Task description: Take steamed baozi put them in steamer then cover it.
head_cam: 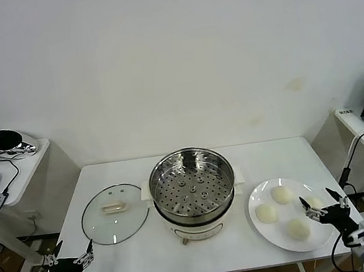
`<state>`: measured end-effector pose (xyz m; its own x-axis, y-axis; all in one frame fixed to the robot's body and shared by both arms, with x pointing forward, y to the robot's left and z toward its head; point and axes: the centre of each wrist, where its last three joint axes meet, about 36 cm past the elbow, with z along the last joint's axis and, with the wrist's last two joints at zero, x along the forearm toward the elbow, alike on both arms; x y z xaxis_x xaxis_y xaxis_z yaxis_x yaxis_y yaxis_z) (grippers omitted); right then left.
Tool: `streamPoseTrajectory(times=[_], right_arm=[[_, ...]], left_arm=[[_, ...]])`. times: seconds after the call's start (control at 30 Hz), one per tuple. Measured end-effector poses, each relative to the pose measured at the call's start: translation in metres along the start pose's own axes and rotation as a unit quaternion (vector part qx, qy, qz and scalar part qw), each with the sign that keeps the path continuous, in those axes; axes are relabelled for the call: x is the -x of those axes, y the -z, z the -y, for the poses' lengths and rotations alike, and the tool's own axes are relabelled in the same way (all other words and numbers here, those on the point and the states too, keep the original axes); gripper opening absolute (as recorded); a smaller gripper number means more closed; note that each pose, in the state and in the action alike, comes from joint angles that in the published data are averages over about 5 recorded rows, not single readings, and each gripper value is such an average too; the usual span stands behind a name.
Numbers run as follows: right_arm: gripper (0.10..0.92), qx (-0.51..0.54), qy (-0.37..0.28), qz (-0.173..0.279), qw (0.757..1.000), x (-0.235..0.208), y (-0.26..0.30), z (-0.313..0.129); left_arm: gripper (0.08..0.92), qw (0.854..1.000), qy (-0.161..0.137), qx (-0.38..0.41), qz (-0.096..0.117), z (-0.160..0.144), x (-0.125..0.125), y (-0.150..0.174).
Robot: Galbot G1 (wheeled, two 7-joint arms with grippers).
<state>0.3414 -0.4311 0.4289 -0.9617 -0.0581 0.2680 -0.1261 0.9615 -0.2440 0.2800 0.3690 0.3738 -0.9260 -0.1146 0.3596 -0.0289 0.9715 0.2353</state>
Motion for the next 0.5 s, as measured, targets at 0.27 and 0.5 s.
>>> streamPoseTrajectory(times=[0.27, 0.5], right_arm=[[0.823, -0.121, 0.051, -0.004, 0.991, 0.028, 0.050, 0.037], [0.823, -0.260, 0.133, -0.040, 0.955, 0.061, 0.114, 0.071]], left_arm=[[0.823, 1.000, -0.002, 0.006, 0.002, 0.006, -0.006, 0.003], [0.823, 1.000, -0.001, 0.007, 0.005, 0.015, -0.011, 0.005]])
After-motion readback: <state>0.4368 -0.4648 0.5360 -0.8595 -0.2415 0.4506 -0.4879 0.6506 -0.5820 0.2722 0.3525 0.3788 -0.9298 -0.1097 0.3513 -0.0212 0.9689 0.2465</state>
